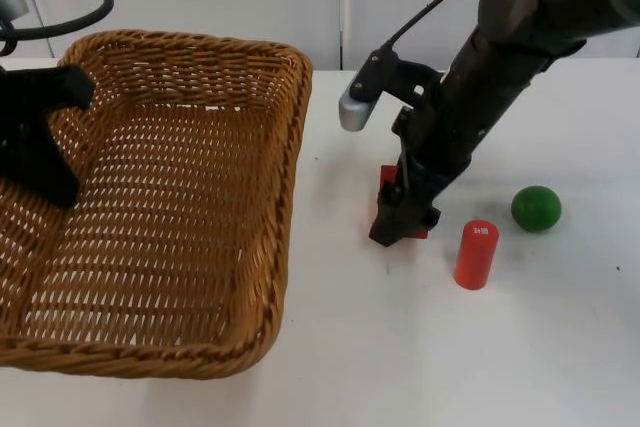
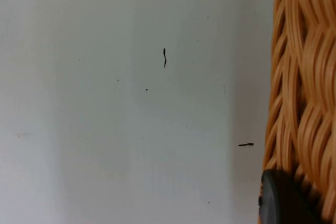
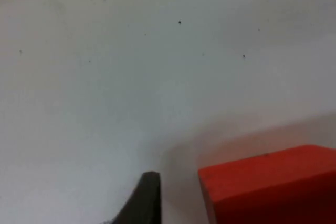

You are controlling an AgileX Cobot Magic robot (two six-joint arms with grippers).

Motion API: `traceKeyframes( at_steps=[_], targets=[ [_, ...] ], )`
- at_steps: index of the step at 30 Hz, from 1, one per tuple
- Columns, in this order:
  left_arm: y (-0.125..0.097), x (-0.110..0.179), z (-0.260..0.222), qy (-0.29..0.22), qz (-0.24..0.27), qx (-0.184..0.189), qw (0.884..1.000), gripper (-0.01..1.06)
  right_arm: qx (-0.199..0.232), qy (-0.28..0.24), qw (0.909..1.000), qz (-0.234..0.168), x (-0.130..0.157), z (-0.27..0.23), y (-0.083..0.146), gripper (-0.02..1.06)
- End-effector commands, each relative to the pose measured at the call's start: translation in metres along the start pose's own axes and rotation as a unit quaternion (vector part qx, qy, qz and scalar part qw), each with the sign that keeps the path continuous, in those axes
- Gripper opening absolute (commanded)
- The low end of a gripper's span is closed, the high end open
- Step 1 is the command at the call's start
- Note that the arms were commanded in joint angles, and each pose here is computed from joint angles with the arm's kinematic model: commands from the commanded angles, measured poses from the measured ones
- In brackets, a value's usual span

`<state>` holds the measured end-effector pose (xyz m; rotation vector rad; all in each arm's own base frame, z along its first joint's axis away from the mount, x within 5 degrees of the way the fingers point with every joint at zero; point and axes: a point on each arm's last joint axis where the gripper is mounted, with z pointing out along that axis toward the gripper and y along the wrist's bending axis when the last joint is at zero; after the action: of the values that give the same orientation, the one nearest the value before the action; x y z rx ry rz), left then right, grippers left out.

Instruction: Pick up the basket with the left hand and place the object to the left of the red cylinder into the basket with the right hand.

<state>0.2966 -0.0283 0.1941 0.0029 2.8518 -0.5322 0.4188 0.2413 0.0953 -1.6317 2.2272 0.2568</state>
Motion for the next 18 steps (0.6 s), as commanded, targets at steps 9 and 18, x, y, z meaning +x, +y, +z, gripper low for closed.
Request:
traceKeyframes(
  at_steps=[9,18],
  targets=[
    [-0.004,-0.002,-0.004,-0.016,-0.011,0.009,1.0,0.0,0.012,0.011,0.9994,-0.03,-0.002,-0.001,-0.001,0.56],
    [-0.004,-0.003,-0.004,-0.018,-0.011,0.009,1.0,0.0,0.016,0.001,0.9993,-0.032,-0.009,-0.019,-0.001,0.08]
  ],
)
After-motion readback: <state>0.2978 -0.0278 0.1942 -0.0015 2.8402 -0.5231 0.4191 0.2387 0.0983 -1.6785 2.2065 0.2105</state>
